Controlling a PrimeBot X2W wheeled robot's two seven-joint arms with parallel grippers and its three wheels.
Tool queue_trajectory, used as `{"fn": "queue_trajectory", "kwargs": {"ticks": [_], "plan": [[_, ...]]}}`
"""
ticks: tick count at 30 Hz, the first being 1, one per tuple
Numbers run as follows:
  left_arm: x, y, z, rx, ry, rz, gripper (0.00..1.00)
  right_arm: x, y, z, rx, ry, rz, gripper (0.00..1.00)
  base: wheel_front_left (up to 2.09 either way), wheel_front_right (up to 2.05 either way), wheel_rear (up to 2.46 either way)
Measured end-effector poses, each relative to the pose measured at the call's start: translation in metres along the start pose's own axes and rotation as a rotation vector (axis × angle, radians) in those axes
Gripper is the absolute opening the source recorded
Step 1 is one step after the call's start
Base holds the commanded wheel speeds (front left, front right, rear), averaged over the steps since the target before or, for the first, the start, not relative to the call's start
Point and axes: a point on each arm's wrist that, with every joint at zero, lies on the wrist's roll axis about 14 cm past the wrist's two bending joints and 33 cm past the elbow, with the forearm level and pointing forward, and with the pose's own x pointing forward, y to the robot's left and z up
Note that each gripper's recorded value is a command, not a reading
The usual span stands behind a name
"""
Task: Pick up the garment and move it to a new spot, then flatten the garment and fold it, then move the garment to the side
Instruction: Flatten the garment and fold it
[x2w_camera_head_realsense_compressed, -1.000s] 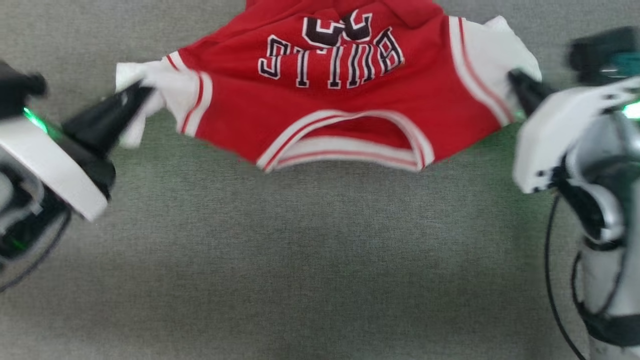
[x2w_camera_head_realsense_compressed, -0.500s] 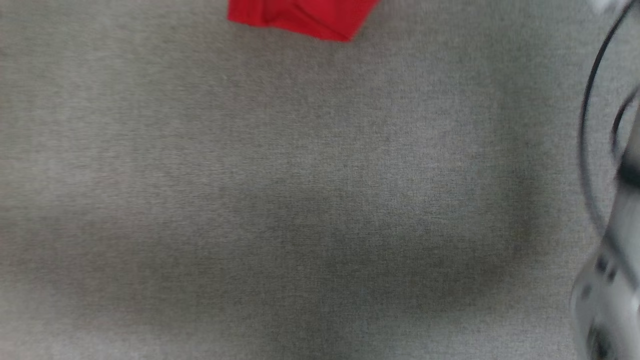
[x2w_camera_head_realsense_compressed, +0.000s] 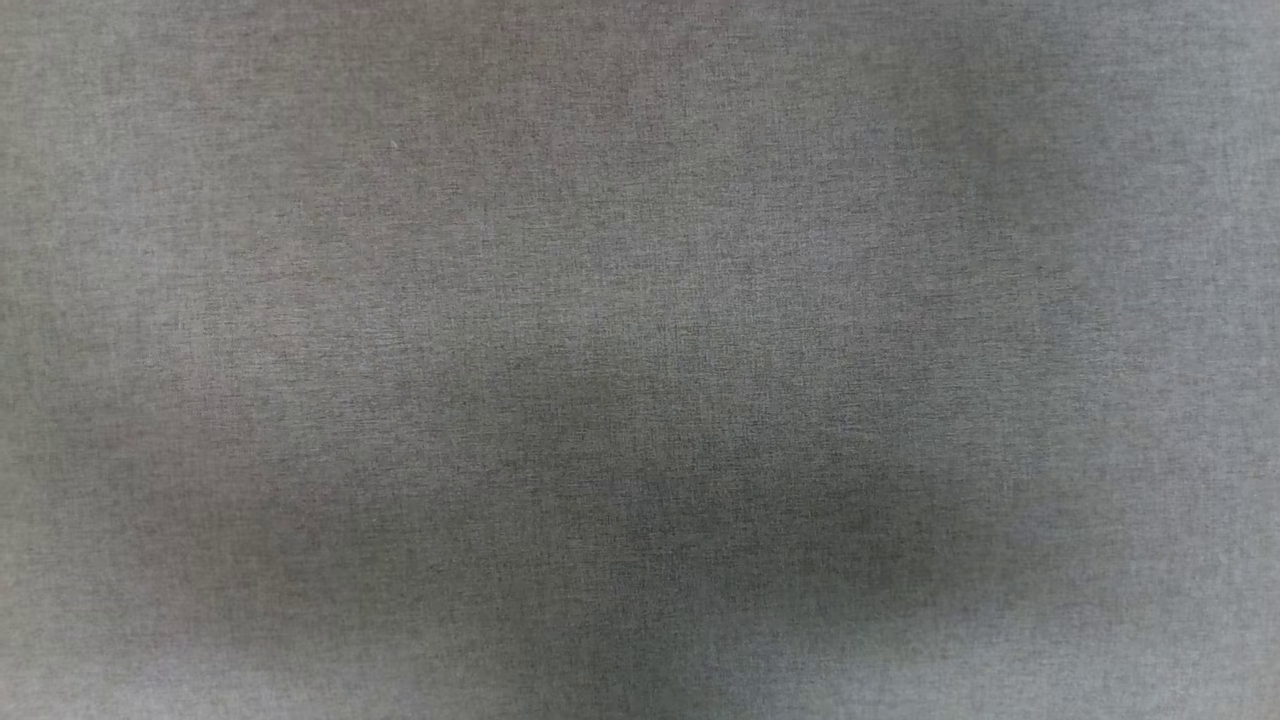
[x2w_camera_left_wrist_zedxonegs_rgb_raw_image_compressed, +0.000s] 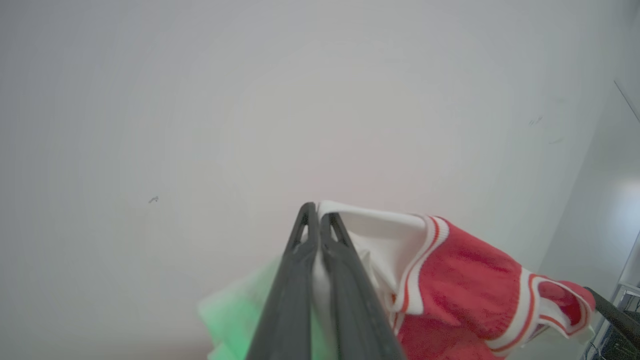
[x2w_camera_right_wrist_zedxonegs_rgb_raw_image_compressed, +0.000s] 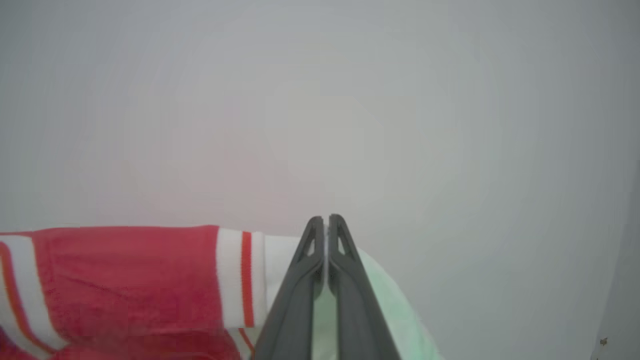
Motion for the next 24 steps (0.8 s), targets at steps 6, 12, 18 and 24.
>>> {"fn": "queue_trajectory", "kwargs": {"ticks": [6, 12, 18, 24], "plan": [[-0.024, 0.006, -0.043, -0.053, 0.129, 0.008, 0.0, -0.01, 0.001, -0.047, -0.01, 0.095, 0.008, 0.0, 0.0, 0.0, 0.0], [-0.107, 0.028, -0.107, -0.137, 0.324, 0.076, 0.0, -0.076, -0.001, -0.144, -0.037, 0.353, 0.023, 0.0, 0.0, 0.0, 0.0], [-0.204, 0.026, -0.15, -0.222, 0.501, 0.155, 0.0, -0.178, -0.003, -0.196, 0.002, 0.609, 0.015, 0.0, 0.0, 0.0, 0.0], [-0.293, 0.013, -0.165, -0.297, 0.585, 0.247, 0.0, -0.289, 0.003, -0.198, 0.049, 0.84, 0.013, 0.0, 0.0, 0.0, 0.0]]}}
